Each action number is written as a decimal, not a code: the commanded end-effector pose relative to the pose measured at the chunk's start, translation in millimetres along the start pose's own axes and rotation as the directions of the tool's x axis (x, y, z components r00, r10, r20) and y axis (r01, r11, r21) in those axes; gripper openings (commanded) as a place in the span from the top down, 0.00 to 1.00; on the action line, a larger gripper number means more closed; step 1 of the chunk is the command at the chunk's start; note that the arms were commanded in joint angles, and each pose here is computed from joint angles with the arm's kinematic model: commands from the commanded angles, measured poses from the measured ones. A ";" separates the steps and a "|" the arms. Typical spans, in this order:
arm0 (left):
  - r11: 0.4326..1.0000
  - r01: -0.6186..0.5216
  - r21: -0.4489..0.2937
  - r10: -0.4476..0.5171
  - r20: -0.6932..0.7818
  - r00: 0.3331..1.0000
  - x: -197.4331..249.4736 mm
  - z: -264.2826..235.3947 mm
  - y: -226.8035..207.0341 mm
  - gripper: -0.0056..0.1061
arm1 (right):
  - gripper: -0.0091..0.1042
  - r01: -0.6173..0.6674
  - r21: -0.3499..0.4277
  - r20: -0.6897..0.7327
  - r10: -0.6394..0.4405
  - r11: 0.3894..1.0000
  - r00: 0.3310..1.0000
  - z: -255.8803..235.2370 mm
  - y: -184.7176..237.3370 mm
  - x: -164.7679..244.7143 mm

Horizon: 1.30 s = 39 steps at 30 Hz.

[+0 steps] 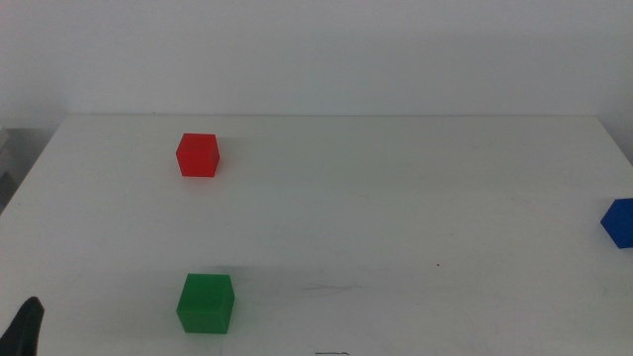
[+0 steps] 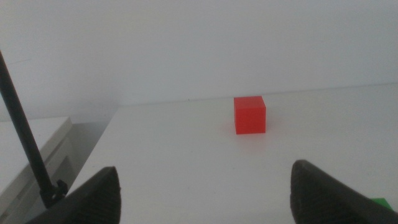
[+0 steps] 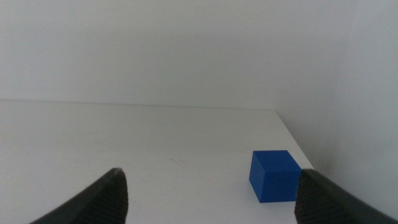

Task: Stack red cubes first, then green, then blue cubes in a specific spot.

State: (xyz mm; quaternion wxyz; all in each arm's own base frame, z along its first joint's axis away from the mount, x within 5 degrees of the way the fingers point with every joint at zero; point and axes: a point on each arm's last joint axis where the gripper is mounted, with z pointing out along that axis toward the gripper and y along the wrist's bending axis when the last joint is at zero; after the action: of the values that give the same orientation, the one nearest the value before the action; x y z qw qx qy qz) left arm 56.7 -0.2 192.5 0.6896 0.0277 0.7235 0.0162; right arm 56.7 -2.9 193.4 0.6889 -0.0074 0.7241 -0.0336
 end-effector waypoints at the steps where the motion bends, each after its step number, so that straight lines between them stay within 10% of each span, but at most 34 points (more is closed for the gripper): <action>1: 1.000 0.025 0.011 -0.026 0.080 0.996 -20.9 -0.2 0.1 0.11 | 0.09 0.018 0.003 0.119 -0.018 1.000 0.993 -3.4 -0.1 -14.4; 21: 0.998 0.066 0.012 -0.066 -0.015 0.998 -186.6 93.9 8.0 0.11 | 0.09 0.018 0.003 0.119 -0.018 1.000 0.993 -3.4 -0.1 -14.4; 39: 0.999 0.046 -0.013 -0.046 -0.535 0.844 -227.6 158.9 11.3 0.11 | 0.09 0.018 0.003 0.119 -0.018 1.000 0.993 -3.4 -0.1 -14.4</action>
State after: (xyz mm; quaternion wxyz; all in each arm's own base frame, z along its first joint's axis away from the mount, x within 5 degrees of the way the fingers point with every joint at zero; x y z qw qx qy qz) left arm 222.4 -3.6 394.9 0.4490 0.0049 0.8934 0.0123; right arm 56.7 -2.9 193.4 0.6889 -0.0074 0.7241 -0.0336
